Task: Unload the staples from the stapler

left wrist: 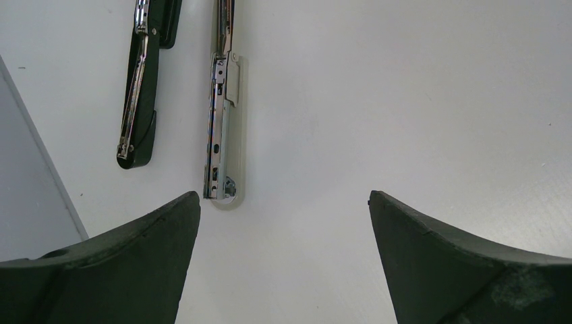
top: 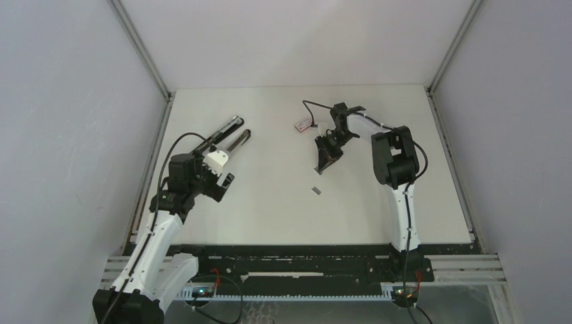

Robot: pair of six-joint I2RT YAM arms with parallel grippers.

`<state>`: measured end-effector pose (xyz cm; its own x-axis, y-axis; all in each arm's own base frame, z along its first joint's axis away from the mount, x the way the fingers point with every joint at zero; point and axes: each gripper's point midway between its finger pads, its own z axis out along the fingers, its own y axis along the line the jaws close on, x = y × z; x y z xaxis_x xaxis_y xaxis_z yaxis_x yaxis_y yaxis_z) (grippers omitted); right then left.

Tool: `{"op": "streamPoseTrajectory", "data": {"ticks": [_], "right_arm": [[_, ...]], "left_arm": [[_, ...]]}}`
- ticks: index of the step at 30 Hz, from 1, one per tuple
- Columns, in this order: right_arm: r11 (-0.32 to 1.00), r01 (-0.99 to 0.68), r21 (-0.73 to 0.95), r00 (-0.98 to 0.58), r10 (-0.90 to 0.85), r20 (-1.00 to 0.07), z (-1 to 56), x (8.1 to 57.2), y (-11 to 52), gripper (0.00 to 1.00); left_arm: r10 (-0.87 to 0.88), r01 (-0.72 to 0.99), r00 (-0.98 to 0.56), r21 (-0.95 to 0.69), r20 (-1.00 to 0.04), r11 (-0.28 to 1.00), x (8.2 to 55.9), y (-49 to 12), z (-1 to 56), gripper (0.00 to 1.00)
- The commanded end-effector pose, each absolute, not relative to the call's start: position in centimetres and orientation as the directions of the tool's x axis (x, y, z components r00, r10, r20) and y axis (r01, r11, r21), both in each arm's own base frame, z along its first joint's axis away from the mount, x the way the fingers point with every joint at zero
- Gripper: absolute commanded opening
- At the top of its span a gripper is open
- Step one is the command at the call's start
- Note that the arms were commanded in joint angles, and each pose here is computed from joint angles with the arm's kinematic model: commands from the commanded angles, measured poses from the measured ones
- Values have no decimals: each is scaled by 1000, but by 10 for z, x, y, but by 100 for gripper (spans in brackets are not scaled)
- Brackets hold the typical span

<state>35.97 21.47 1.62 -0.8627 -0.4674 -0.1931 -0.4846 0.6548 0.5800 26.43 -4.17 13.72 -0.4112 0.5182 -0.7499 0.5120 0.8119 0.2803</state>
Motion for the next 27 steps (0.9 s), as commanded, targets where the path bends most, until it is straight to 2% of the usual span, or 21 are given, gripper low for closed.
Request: {"op": "streamPoseTrajectory", "data": {"ticks": [1, 3, 17, 27], "right_arm": [[685, -486, 543, -863, -476, -172, 0, 365, 205, 14], [686, -485, 542, -863, -474, -173, 0, 366, 204, 17], [702, -459, 544, -879, -447, -166, -2, 371, 196, 19], [724, -454, 520, -883, -443, -155, -6, 372, 193, 14]], "left_arm": [[521, 506, -388, 297, -760, 810, 267, -41, 141, 100], [522, 506, -387, 298, -760, 809, 267, -41, 141, 100], [521, 506, -388, 296, -761, 810, 267, -41, 141, 100], [521, 509, -388, 294, -760, 809, 268, -42, 140, 100]]}}
